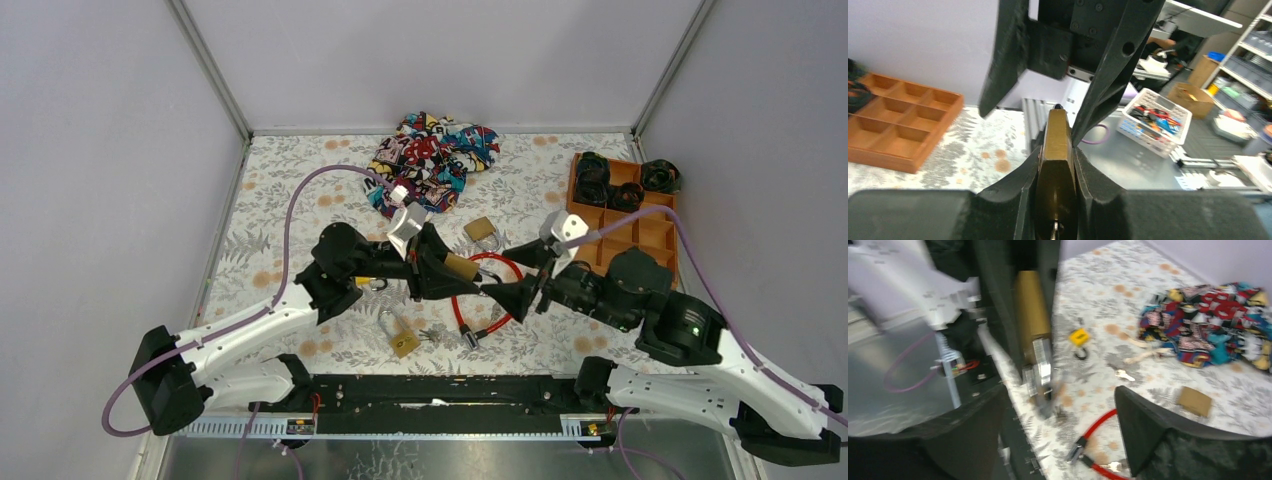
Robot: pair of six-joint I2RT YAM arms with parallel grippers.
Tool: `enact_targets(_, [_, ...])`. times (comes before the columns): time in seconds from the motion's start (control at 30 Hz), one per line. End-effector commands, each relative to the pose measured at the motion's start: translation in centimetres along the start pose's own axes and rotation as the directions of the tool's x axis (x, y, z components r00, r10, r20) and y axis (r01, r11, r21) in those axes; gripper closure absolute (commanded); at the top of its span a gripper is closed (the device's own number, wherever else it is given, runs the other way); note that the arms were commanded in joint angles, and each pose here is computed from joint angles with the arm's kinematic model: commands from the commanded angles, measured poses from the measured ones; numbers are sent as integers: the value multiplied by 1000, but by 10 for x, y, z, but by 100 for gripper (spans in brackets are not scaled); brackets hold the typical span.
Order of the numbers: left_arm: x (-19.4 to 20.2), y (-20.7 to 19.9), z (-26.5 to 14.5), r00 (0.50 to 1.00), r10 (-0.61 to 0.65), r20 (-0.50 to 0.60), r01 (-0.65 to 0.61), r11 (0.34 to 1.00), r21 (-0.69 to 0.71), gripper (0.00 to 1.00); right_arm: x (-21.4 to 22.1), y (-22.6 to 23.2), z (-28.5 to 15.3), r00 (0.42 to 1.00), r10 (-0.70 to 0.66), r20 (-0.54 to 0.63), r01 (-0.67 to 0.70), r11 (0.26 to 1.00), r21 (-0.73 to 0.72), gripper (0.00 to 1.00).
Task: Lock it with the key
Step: Lock the lock.
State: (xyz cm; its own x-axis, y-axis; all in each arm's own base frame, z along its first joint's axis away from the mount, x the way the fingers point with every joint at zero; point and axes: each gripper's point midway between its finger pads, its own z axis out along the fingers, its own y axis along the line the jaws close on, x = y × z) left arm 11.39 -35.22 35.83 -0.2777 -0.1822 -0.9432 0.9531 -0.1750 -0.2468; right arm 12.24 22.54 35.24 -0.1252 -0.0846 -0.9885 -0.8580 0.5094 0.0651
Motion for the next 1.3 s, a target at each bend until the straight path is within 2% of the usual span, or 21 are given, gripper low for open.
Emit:
enact_targets(0.0, [-37, -11, -1, 996, 41, 74, -43, 999, 17, 100, -46, 46, -52, 994, -11, 113, 41, 965, -259, 6])
enact_targets(0.03, [-39, -12, -2, 996, 47, 80, -49, 999, 20, 100, -44, 47, -55, 996, -14, 86, 36, 963, -266, 1])
enact_targets(0.17, [-46, -14, -1, 992, 79, 102, -82, 996, 28, 100, -24, 47, -39, 998, -14, -68, -4, 968, -252, 0])
enact_targets(0.27, [-53, -15, -2, 988, 101, 113, -104, 994, 27, 100, -22, 39, -28, 996, -14, -87, -4, 979, -204, 4])
enact_targets(0.33, [-54, -17, -4, 987, 110, 114, -114, 993, 31, 100, -26, 28, -24, 998, -11, -57, 3, 990, -143, 11])
enact_targets(0.43, [-52, -19, -6, 988, 107, 110, -111, 993, 30, 100, -37, 23, -18, 1000, -1, -2, 1, 994, -106, 28])
enact_targets(0.6, [-53, -20, -7, 987, 109, 117, -113, 993, 29, 100, -21, 25, 3, 997, 0, -71, -8, 994, -111, 42])
enact_targets(0.73, [-51, -21, -9, 987, 110, 116, -115, 993, 29, 100, -19, 20, 7, 998, -2, -56, -3, 996, -84, 56])
enact_targets(1.07, [-51, -23, -9, 987, 102, 121, -107, 994, 38, 100, -19, 24, 23, 999, -7, -51, 2, 995, -101, 65])
enact_targets(1.27, [-52, -26, -10, 987, 106, 125, -112, 993, 45, 100, -13, 26, 31, 997, -6, -73, -4, 992, -124, 93])
